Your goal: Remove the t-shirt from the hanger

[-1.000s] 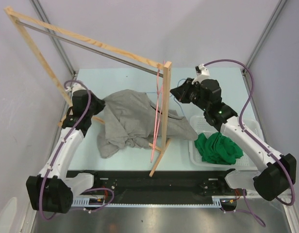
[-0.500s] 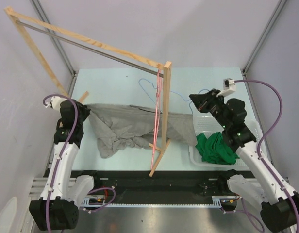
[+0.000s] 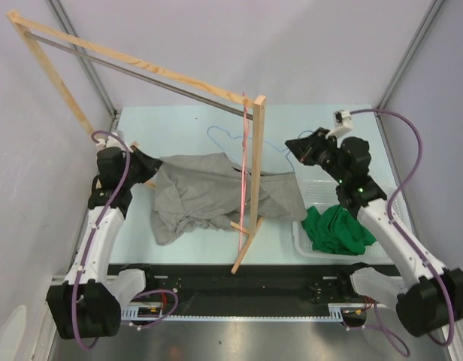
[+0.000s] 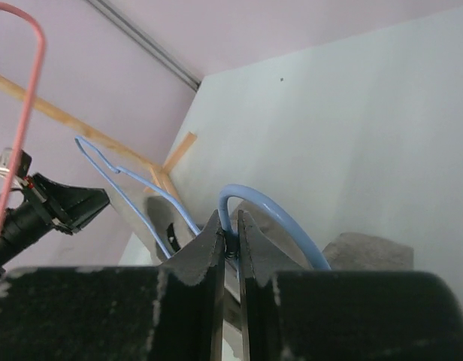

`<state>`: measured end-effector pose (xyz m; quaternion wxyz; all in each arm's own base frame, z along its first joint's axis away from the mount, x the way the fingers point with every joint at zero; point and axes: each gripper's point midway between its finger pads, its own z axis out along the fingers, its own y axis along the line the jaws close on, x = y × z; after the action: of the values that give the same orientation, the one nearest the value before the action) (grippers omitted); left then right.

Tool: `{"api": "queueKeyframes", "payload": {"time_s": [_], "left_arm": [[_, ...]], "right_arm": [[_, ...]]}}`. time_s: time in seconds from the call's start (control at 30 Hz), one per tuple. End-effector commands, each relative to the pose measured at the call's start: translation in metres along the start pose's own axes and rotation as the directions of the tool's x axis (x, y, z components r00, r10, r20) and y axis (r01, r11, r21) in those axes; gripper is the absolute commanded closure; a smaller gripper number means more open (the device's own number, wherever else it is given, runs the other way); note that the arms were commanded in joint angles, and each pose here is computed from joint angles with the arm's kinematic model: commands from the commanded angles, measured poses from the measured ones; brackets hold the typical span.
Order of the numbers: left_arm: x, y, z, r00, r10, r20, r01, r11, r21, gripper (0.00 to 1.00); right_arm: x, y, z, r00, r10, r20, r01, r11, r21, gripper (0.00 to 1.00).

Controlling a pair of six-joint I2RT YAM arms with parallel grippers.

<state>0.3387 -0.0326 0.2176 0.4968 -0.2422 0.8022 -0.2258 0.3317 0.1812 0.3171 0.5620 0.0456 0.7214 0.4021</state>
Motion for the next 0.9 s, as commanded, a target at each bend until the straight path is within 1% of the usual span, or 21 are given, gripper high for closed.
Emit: {"api": "queueKeyframes", "payload": {"time_s": [0.0, 0.03, 0.07, 0.1, 0.17, 0.2, 0.23, 0.27, 0.3, 0.33, 0.4, 0.43, 0.47, 0.53, 0.57, 0.6, 0.63, 0.67, 0.73, 0.77, 0.87], "left_arm": [[0.002, -0.069, -0.024, 0.985, 0.166, -0.053, -0.137, 0.926, 0.353, 0.61], [-0.008, -0.081, -0.039, 0.982, 0.187, 0.016, -0.178, 0.902, 0.393, 0.51], [-0.007, -0.083, -0.046, 0.980, 0.193, 0.038, -0.192, 0.895, 0.402, 0.32], [-0.013, -0.086, -0.054, 0.977, 0.199, 0.079, -0.214, 0.889, 0.405, 0.27], [-0.026, -0.097, -0.076, 0.963, 0.205, 0.174, -0.261, 0.868, 0.423, 0.20], [-0.028, -0.102, -0.082, 0.959, 0.208, 0.195, -0.274, 0.857, 0.435, 0.17], [-0.032, -0.106, -0.087, 0.954, 0.208, 0.216, -0.286, 0.848, 0.445, 0.16], [-0.038, -0.114, -0.093, 0.949, 0.211, 0.235, -0.300, 0.837, 0.458, 0.15], [-0.038, -0.120, -0.097, 0.949, 0.218, 0.229, -0.305, 0.822, 0.482, 0.15], [-0.038, -0.123, -0.099, 0.949, 0.225, 0.220, -0.307, 0.814, 0.494, 0.15], [-0.040, -0.133, -0.104, 0.946, 0.237, 0.223, -0.321, 0.787, 0.527, 0.15], [-0.038, -0.138, -0.107, 0.942, 0.254, 0.218, -0.334, 0.764, 0.552, 0.15], [-0.039, -0.143, -0.110, 0.938, 0.267, 0.221, -0.346, 0.748, 0.566, 0.17], [-0.036, -0.147, -0.108, 0.928, 0.312, 0.203, -0.371, 0.726, 0.580, 0.19], [-0.030, -0.151, -0.107, 0.924, 0.334, 0.186, -0.377, 0.711, 0.594, 0.19], [-0.023, -0.148, -0.099, 0.925, 0.352, 0.143, -0.365, 0.719, 0.592, 0.19], [-0.014, -0.152, -0.096, 0.912, 0.391, 0.126, -0.382, 0.695, 0.609, 0.19], [-0.004, -0.165, -0.102, 0.900, 0.421, 0.111, -0.385, 0.652, 0.653, 0.19], [0.017, -0.171, -0.095, 0.875, 0.480, 0.062, -0.385, 0.612, 0.690, 0.19], [0.030, -0.184, -0.102, 0.858, 0.510, 0.057, -0.385, 0.567, 0.729, 0.19], [0.060, -0.195, -0.100, 0.816, 0.578, 0.014, -0.378, 0.514, 0.770, 0.19]], "right_arm": [[-0.024, 0.035, 0.023, 0.996, -0.092, -0.002, 0.091, 0.988, -0.127, 1.00], [-0.014, 0.028, 0.035, 0.994, -0.096, -0.051, 0.089, 0.988, -0.124, 1.00], [-0.013, 0.027, 0.039, 0.992, -0.108, -0.070, 0.098, 0.987, -0.126, 1.00], [-0.019, 0.034, 0.043, 0.987, -0.140, -0.076, 0.128, 0.982, -0.142, 1.00], [-0.007, 0.032, 0.054, 0.977, -0.159, -0.142, 0.134, 0.976, -0.172, 1.00], [-0.004, 0.032, 0.057, 0.972, -0.172, -0.159, 0.141, 0.973, -0.185, 1.00], [-0.006, 0.041, 0.058, 0.966, -0.198, -0.167, 0.157, 0.960, -0.232, 1.00], [0.001, 0.039, 0.064, 0.959, -0.204, -0.195, 0.153, 0.956, -0.249, 1.00], [0.005, 0.040, 0.065, 0.953, -0.211, -0.219, 0.150, 0.953, -0.265, 1.00], [0.003, 0.052, 0.064, 0.945, -0.244, -0.220, 0.164, 0.931, -0.326, 1.00], [0.018, 0.048, 0.067, 0.927, -0.240, -0.290, 0.138, 0.933, -0.331, 1.00], [0.020, 0.053, 0.068, 0.919, -0.260, -0.298, 0.146, 0.923, -0.355, 1.00], [0.024, 0.055, 0.069, 0.912, -0.267, -0.313, 0.143, 0.919, -0.367, 1.00], [0.041, 0.056, 0.070, 0.887, -0.277, -0.369, 0.121, 0.912, -0.392, 1.00], [0.043, 0.060, 0.070, 0.878, -0.304, -0.369, 0.136, 0.899, -0.417, 1.00], [0.054, 0.059, 0.070, 0.859, -0.306, -0.411, 0.117, 0.897, -0.425, 1.00], [0.058, 0.061, 0.070, 0.849, -0.317, -0.423, 0.115, 0.892, -0.437, 1.00], [0.061, 0.067, 0.071, 0.836, -0.350, -0.422, 0.131, 0.875, -0.465, 1.00], [0.073, 0.066, 0.070, 0.810, -0.352, -0.469, 0.108, 0.875, -0.472, 1.00], [0.077, 0.069, 0.068, 0.803, -0.357, -0.476, 0.101, 0.870, -0.482, 1.00], [0.083, 0.075, 0.065, 0.792, -0.361, -0.492, 0.077, 0.859, -0.506, 1.00]]}}
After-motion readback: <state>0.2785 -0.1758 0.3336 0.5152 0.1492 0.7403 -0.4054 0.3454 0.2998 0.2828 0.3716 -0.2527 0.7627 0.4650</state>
